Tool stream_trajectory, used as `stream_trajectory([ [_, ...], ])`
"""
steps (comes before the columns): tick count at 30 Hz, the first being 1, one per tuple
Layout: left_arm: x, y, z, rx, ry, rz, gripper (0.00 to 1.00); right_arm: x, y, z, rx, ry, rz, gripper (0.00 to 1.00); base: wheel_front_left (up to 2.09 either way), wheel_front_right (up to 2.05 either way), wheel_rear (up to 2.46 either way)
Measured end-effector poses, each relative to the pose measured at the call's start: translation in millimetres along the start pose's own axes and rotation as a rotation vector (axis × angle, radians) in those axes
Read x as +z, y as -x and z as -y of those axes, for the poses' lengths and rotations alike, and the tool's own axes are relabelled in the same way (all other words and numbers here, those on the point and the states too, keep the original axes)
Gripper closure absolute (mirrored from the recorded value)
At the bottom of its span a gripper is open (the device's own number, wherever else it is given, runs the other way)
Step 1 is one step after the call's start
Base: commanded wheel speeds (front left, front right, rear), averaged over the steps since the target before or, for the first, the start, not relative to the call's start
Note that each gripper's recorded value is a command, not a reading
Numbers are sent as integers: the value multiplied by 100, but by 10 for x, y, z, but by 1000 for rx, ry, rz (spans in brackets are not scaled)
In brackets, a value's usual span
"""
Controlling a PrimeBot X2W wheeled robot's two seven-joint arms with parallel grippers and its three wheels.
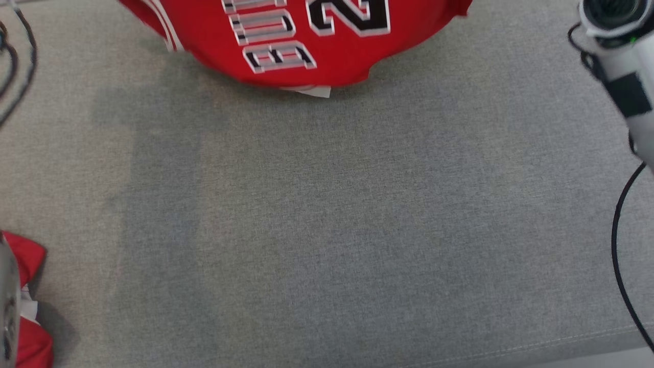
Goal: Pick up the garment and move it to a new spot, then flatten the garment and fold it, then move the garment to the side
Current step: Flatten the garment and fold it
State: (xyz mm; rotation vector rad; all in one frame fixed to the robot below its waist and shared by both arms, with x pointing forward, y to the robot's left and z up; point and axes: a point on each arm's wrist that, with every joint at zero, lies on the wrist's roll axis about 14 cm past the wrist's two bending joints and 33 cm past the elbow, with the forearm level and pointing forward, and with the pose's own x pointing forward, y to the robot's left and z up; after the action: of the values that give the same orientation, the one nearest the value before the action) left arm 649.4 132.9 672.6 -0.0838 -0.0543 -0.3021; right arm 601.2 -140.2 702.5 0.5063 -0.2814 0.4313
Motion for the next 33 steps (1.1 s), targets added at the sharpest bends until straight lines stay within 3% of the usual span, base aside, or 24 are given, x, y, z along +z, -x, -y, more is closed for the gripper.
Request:
stream_trajectory([
  [8, 739, -480, 68, -5, -21, 220, 100, 650, -455, 106, -2, 45, 194, 100, 0, 0, 0],
  [14, 864, -567, 44, 5, -15, 235, 100, 891, -511, 125, -4, 109, 237, 100, 0, 0, 0],
  [18, 662, -550, -29, 24, -11, 170, 100, 575, -467, 167, -12, 119, 128, 100, 0, 0, 0],
  [21, 319, -467, -46, 27, -8, 78, 100, 108, -273, 305, -53, 106, -35, 100, 0, 0, 0],
  [27, -620, 32, -114, 27, -43, -261, 100, -911, 514, 362, -88, 92, -448, 100, 0, 0, 0],
  [33, -1379, 929, -30, -40, -60, -648, 100, -1477, 1466, 115, -54, 51, -783, 100, 0, 0, 0],
])
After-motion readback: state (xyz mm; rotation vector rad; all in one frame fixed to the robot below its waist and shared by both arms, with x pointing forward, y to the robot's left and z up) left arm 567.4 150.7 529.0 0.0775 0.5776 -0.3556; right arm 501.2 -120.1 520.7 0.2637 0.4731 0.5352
